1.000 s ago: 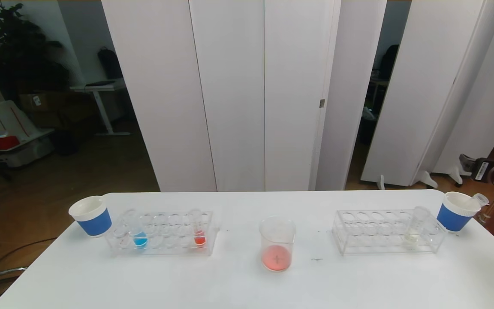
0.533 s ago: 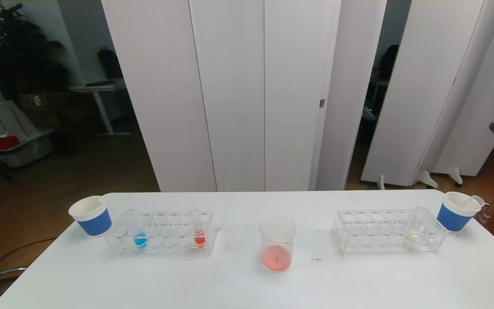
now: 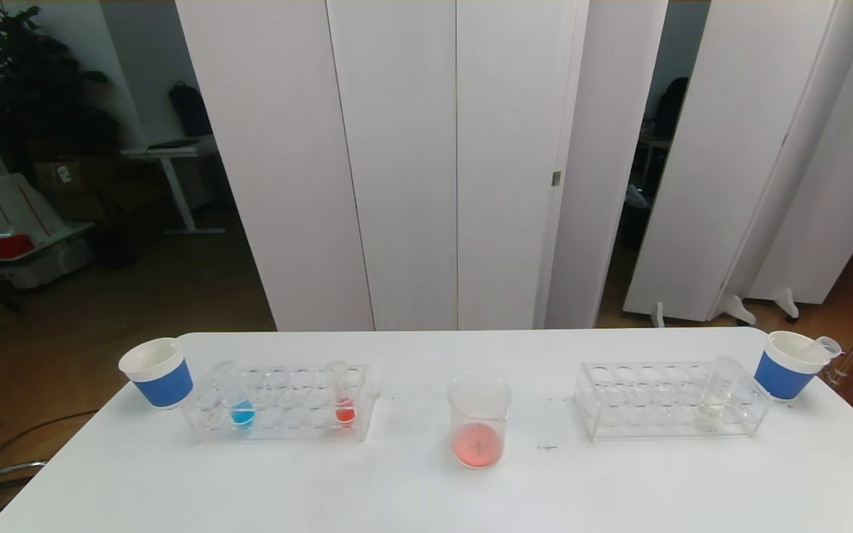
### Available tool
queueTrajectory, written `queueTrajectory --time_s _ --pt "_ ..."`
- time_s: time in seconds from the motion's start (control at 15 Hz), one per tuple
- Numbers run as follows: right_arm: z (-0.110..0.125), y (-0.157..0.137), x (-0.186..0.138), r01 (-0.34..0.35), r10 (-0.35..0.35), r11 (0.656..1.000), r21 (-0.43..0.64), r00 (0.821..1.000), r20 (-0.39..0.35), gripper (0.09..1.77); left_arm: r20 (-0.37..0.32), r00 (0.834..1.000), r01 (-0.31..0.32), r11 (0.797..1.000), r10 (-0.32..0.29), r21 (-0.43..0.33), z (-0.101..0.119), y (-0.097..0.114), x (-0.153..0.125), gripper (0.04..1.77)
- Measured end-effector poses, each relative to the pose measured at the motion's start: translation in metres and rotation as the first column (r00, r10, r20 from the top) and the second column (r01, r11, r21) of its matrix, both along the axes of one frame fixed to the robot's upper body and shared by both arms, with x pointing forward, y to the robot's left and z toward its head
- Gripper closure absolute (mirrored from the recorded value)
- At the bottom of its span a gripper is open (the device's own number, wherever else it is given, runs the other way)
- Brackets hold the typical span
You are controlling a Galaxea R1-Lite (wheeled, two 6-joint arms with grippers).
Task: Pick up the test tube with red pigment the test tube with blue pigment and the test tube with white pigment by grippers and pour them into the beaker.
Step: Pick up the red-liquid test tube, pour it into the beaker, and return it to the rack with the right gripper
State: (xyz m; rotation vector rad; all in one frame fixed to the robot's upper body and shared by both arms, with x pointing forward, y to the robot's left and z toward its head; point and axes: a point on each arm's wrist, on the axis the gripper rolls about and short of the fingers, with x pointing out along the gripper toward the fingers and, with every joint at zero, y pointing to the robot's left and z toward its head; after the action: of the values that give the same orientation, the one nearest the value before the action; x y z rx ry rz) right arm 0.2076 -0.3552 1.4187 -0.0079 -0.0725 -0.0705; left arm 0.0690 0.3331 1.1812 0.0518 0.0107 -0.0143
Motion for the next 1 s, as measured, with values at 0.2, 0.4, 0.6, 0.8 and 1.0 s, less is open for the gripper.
queueTrajectory --time_s 0.2,0.4,0.6,0.8,1.0 --pt "0.003 0.017 -0.07 -0.078 0.08 0.997 -0.022 0.995 0.064 0.11 0.0 1.0 0.0 1.0 0.0 0.0 0.0 0.0 0.0 0.09" --pt "-0.009 0.022 -0.134 -0.125 0.128 0.992 -0.034 0.982 0.135 0.11 0.0 1.0 0.0 1.0 0.0 0.0 0.0 0.0 0.0 0.09" --pt "-0.036 0.023 -0.181 -0.155 0.156 0.988 -0.02 0.974 0.166 0.11 0.0 1.0 0.0 1.0 0.0 0.0 0.0 0.0 0.0 0.09" --pt "-0.082 0.022 -0.193 -0.158 0.156 0.987 0.005 0.979 0.131 0.11 0.0 1.0 0.0 1.0 0.0 0.0 0.0 0.0 0.0 0.09" --pt "-0.128 0.02 -0.179 -0.126 0.125 0.991 0.041 0.992 0.033 0.11 0.0 1.0 0.0 1.0 0.0 0.0 0.0 0.0 0.0 0.09"
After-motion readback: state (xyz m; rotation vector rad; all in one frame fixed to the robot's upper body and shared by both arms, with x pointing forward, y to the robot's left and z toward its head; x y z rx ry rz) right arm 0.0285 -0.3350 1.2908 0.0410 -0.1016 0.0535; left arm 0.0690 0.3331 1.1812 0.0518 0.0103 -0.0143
